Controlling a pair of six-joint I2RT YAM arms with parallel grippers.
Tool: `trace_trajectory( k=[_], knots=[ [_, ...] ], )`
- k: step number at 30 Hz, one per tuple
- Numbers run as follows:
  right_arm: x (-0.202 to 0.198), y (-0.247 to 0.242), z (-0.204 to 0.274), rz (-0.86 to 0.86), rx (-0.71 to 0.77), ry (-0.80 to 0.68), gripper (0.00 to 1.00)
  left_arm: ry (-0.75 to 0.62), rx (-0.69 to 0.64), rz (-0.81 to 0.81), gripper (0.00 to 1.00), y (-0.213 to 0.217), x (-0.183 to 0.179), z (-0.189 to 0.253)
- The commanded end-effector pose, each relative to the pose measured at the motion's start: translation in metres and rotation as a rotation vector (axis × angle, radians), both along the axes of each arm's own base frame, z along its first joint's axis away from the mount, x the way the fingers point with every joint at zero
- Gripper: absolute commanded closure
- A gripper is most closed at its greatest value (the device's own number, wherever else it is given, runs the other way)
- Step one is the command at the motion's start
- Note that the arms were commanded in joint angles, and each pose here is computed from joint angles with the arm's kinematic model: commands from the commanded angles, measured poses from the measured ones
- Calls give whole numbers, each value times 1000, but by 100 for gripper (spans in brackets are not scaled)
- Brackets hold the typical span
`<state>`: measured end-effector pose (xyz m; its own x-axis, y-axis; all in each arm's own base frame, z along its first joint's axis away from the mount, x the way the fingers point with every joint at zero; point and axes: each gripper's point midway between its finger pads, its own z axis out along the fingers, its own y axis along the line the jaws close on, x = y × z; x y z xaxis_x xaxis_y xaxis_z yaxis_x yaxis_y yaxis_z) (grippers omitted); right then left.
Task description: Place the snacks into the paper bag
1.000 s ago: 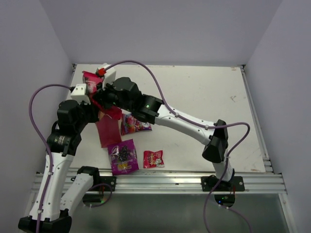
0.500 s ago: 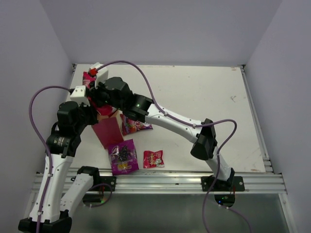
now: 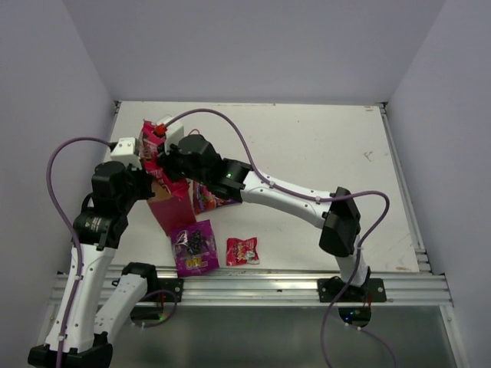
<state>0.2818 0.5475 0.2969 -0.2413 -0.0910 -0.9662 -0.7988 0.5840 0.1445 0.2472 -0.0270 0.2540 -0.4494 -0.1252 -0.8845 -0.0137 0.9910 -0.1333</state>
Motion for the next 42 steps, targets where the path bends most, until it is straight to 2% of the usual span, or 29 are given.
trace_trajectory(
  k=[1,7,17,26,27,29,30,31,32,33,37,40,42],
  knots=[
    [-9,-25,-29,-12,-131,43,100,-127,6,58,100,10,9,36],
    [-17,-19,-75,16,-181,135,100,-140,6,66,100,10,16,40],
    [-11,10,-109,26,-213,179,100,-137,13,72,100,12,12,40],
    [-17,-10,-106,16,-278,167,100,-147,23,94,100,17,11,44],
    [-23,-14,-92,35,-263,159,96,-146,27,99,100,18,11,43],
    [-28,-20,-71,71,-274,115,74,-145,39,132,100,24,12,43],
    [-32,-21,-32,84,-230,62,50,-144,45,146,100,26,12,43],
    [-34,-22,-12,99,-212,33,38,-144,59,182,100,33,12,43],
    [-36,-30,0,113,-232,12,19,-141,68,205,100,37,12,41],
    [-40,-33,46,120,-163,-33,1,-141,74,231,100,42,11,41],
    [-53,-66,117,108,-64,-91,1,-141,105,286,100,52,11,42],
    [-61,-95,135,82,-61,-90,1,-134,108,304,100,55,12,40],
    [-64,-111,119,64,-113,-72,1,-113,109,336,100,59,11,33]
  ],
)
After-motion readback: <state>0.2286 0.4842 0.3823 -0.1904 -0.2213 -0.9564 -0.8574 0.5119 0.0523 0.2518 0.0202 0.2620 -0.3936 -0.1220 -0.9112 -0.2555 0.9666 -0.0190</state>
